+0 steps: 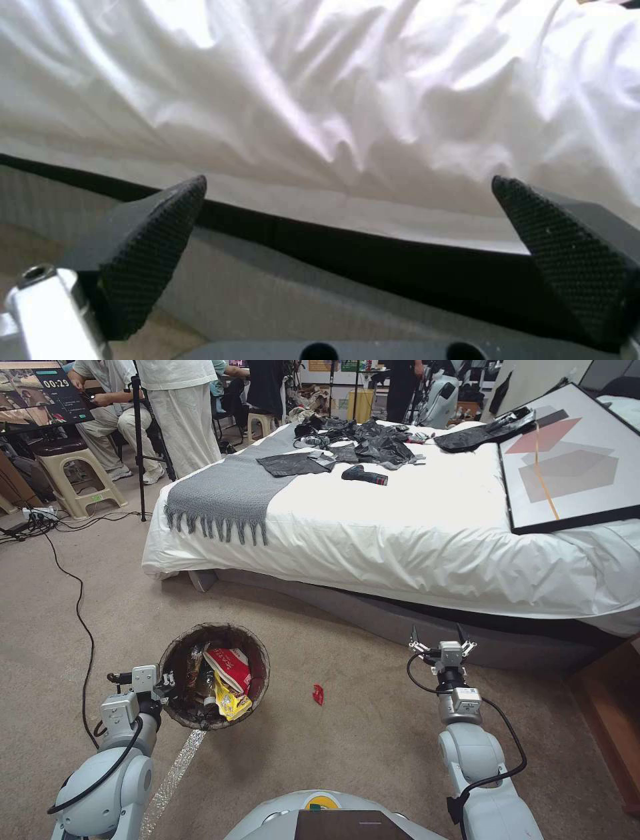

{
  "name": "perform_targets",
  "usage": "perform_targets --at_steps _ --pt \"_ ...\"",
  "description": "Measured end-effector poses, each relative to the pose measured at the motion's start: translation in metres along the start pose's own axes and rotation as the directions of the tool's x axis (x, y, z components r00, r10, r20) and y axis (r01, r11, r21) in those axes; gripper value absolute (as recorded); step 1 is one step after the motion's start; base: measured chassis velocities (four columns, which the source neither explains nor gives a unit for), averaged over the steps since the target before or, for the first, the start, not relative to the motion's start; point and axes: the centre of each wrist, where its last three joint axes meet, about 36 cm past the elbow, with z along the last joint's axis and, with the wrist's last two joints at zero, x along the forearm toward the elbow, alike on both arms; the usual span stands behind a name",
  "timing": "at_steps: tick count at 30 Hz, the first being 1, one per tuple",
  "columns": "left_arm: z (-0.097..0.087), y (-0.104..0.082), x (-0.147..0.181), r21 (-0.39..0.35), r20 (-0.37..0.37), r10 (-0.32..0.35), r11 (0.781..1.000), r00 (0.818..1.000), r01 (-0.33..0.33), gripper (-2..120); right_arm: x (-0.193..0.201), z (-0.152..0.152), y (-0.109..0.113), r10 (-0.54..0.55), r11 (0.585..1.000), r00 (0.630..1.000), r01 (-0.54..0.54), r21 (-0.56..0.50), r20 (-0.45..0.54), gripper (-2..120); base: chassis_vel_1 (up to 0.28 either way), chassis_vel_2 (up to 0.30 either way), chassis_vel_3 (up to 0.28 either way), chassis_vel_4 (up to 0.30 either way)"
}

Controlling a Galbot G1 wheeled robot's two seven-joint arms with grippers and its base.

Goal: Pick up the trash bin, then pick up the garbage from the floor and place it into the trash bin.

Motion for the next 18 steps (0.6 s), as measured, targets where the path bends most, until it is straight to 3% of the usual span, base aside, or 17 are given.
perform_targets --at_steps 11,18 --pt "0.004 0.000 -0.002 0.002 -0.007 -0.003 1.000 1.000 0.003 4 0.006 -0.008 0.008 -0.005 1.000 1.000 0.004 -0.024 -0.009 100 0.000 0.000 0.000 0.000" --pt "0.008 0.001 -0.005 -0.001 -0.016 -0.010 1.000 1.000 0.010 4 -0.016 -0.026 0.016 -0.048 0.999 0.997 0.047 -0.022 -0.056 100 0.000 0.000 0.000 0.000"
